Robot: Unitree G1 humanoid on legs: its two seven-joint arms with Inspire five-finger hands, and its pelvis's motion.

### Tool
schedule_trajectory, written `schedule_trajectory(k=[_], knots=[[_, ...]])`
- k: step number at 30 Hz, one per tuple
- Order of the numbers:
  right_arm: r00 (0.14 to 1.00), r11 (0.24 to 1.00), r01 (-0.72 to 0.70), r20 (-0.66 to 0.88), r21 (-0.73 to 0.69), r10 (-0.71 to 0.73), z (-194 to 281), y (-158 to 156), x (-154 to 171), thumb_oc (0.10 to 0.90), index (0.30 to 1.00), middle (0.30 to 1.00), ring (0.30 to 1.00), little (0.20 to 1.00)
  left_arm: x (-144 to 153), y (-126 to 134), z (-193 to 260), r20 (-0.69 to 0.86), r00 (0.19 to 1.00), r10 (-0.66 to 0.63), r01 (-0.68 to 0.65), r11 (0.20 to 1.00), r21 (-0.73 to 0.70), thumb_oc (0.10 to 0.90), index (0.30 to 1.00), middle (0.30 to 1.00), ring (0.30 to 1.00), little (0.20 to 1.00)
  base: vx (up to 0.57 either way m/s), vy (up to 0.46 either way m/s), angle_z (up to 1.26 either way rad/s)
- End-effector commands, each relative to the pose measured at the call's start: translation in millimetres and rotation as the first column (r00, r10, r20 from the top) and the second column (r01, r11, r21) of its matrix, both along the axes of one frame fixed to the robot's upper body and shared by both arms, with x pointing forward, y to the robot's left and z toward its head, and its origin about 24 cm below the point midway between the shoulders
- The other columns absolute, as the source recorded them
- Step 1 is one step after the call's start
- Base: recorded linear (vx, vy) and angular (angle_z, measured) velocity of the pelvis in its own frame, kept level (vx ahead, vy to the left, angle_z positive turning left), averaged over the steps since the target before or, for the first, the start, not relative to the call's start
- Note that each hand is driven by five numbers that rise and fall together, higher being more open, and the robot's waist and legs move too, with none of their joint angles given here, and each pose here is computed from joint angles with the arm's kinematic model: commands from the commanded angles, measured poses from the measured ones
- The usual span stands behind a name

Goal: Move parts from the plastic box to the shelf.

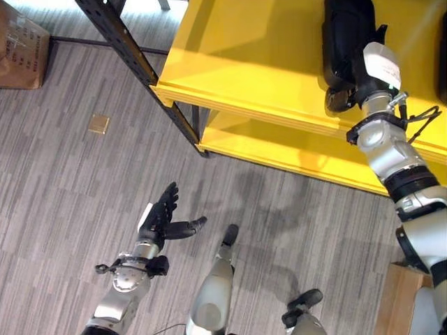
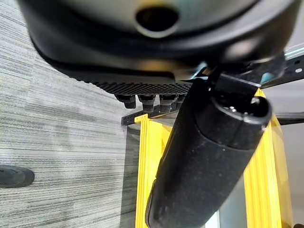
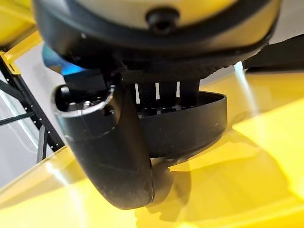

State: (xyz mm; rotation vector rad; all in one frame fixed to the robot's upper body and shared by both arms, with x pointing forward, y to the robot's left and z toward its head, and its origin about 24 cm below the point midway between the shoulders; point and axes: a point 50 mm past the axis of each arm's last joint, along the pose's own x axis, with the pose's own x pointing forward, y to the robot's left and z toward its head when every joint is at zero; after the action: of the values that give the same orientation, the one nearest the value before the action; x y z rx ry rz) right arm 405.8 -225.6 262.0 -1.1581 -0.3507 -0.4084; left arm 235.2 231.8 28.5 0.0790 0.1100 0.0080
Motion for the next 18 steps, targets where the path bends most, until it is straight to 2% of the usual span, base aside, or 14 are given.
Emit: schedule_trajectory(k=[1, 18], knots=[[0.961, 1.0, -0.025, 0.276, -0.012, 0.028, 76.8, 10.4, -11.1, 0.4, 0.3, 0.3, 0.3, 0.3, 3.1, -15.2, 25.4, 0.163, 0.985, -0.052, 0.059, 0.998, -0.039, 0.9, 1.0, 1.0, 1.0, 1.0, 0.0, 0.0, 0.0], [0.962, 0.998, -0.039, 0.271, 0.045, 0.025, 77.0, 13.2, -7.8, 0.4, 0.3, 0.3, 0.3, 0.3, 3.4, -15.5, 26.2, 0.168, 0.985, -0.051, 0.06, 0.997, -0.048, 0.9, 1.0, 1.0, 1.0, 1.0, 0.0, 0.0, 0.0]])
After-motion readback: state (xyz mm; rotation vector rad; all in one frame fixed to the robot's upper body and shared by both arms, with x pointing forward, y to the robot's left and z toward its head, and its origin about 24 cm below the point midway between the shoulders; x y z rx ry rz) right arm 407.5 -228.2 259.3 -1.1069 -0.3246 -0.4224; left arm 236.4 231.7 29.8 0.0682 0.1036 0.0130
